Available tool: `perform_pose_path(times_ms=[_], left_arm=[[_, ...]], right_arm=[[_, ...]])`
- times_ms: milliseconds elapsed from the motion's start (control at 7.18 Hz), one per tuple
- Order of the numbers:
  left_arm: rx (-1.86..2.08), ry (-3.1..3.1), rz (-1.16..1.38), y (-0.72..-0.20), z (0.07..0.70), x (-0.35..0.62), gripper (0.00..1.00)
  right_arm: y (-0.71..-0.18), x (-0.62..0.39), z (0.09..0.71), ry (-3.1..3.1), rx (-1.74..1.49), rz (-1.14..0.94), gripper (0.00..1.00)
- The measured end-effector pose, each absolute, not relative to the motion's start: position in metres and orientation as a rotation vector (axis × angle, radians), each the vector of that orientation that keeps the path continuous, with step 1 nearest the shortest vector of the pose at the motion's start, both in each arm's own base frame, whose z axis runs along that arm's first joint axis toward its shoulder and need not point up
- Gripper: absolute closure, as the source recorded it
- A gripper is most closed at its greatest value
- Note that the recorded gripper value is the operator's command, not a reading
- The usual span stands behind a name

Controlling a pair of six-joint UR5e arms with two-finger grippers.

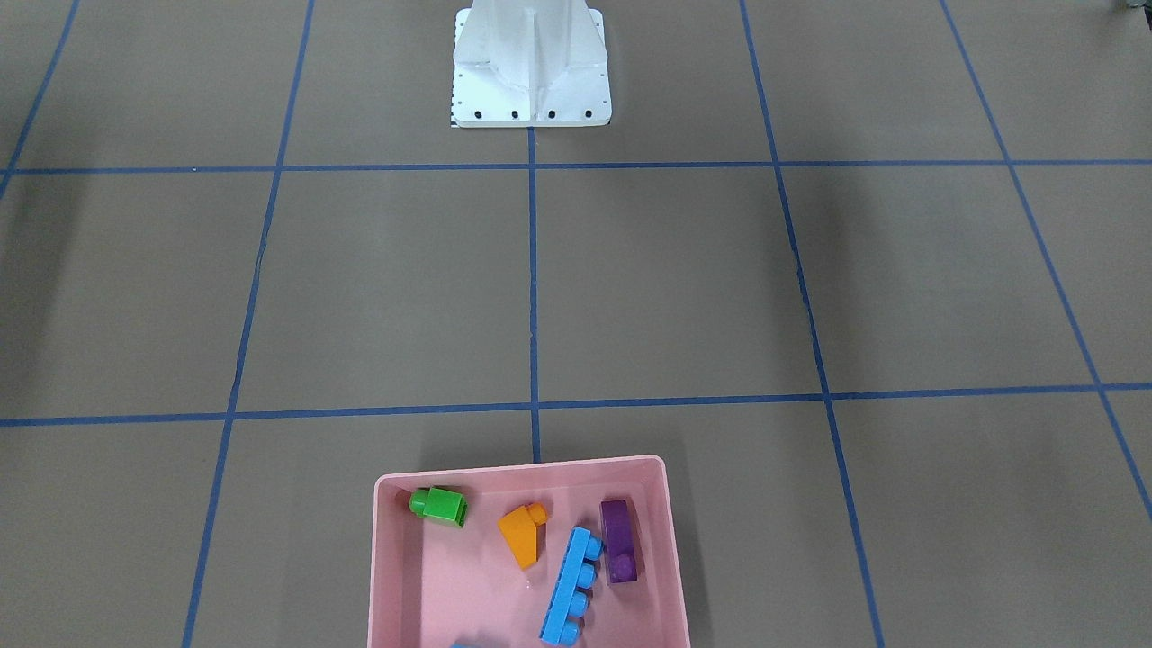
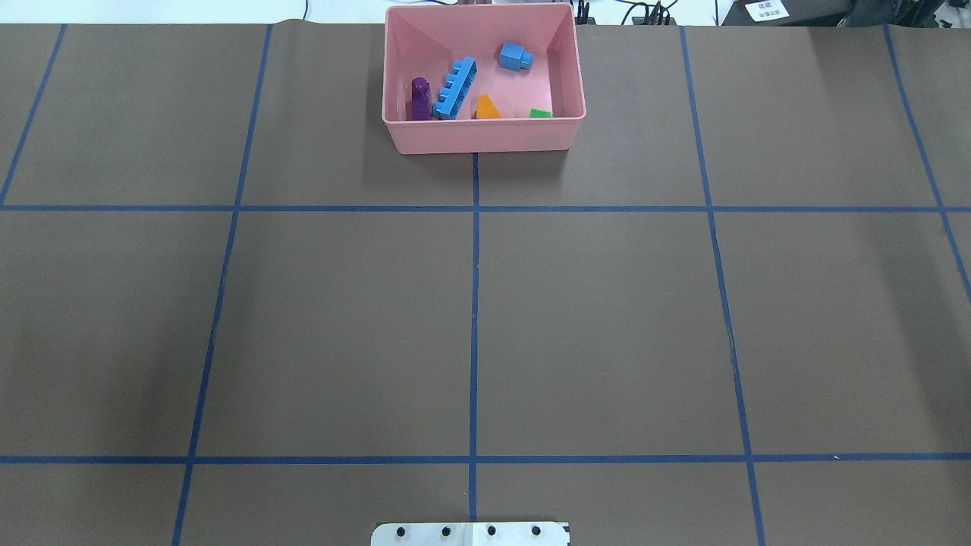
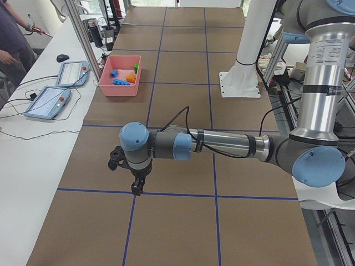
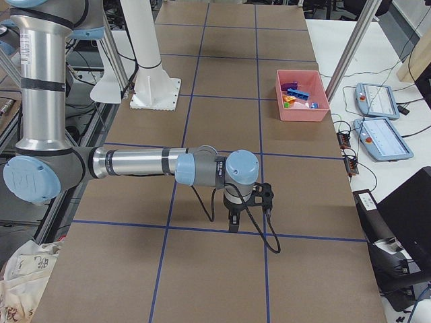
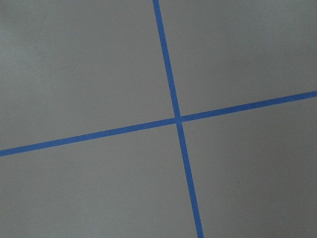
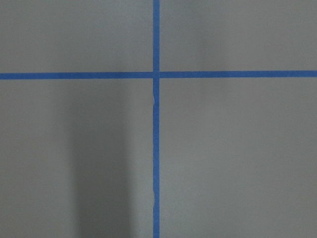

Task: Put all blocks into box

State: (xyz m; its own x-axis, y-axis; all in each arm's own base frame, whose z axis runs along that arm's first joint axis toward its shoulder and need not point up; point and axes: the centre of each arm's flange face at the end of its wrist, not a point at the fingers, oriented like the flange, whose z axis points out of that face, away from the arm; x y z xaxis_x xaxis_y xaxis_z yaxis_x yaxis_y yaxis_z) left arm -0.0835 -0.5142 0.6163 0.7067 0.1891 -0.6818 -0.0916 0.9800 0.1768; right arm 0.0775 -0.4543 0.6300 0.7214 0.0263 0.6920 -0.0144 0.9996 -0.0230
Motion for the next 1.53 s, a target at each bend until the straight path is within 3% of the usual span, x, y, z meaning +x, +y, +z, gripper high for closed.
perform_pose_path(times_ms=[1531], left_arm=[[0.117,0.773,0.153,-0.5140,0.6236,-0.0822,0.00]], right_arm=[[-0.4540,0.0774,0.6306,-0.766,-0.022,0.032,0.00]])
